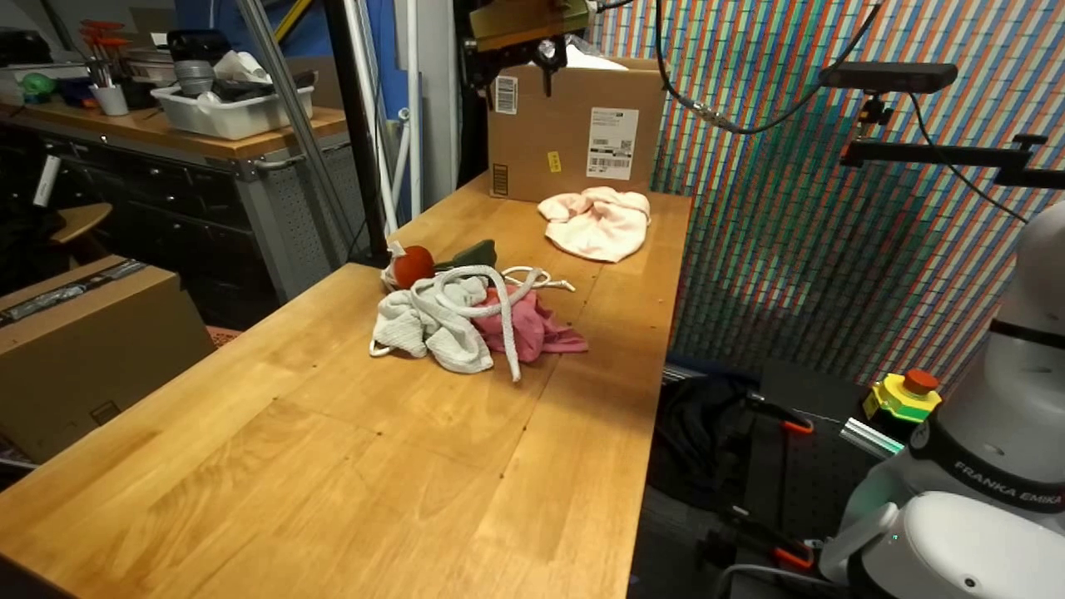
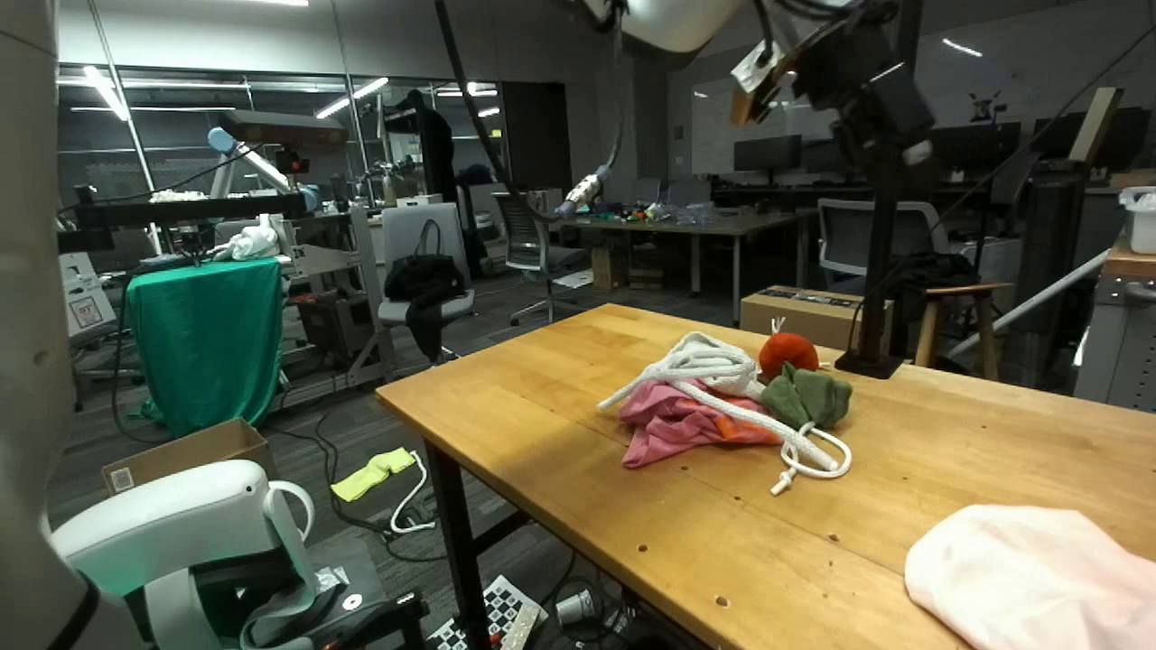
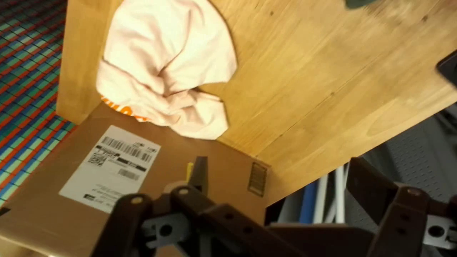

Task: Separate the heap of things

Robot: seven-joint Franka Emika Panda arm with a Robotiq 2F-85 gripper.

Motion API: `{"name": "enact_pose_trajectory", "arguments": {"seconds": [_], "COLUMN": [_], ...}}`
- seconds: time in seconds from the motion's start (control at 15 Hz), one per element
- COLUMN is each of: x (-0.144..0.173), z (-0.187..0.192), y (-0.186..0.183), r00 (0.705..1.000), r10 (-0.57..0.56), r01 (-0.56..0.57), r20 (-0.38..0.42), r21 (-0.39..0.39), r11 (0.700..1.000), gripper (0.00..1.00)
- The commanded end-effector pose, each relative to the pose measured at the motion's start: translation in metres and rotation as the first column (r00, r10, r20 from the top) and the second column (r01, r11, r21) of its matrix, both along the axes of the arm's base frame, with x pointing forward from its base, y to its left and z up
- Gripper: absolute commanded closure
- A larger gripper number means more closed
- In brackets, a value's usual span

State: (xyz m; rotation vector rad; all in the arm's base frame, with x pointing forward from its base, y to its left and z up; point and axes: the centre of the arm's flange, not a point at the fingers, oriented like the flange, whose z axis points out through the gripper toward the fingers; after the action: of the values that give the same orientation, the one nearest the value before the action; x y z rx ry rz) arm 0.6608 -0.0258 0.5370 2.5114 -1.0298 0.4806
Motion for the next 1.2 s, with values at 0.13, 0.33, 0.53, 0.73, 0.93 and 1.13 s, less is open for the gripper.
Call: {"name": "enact_pose_trajectory", "arguments": {"seconds": [0.13, 0.33, 0.53, 0.73, 0.93, 1.13], "x": [-0.023, -0.035, -0.043, -0.047, -0.049, -0.056], "z": [-0.048, -0.075, -0.106, -0.135, -0.161, -0.180], "y": [0.105, 0.128, 0.127, 0.112, 0.092, 0.083], "r00": [0.951, 0.892, 0.816, 0.747, 0.684, 0.622], "r10": [0.283, 0.407, 0.508, 0.573, 0.625, 0.671], "r01": [-0.276, -0.380, -0.440, -0.456, -0.455, -0.454], "r20": [-0.123, -0.198, -0.275, -0.336, -0.377, -0.403], "r21": [0.074, 0.163, 0.274, 0.368, 0.449, 0.512], "r11": [0.958, 0.911, 0.855, 0.810, 0.769, 0.729], "gripper": [0.00, 0.00, 0.00, 0.00, 0.00, 0.00]}}
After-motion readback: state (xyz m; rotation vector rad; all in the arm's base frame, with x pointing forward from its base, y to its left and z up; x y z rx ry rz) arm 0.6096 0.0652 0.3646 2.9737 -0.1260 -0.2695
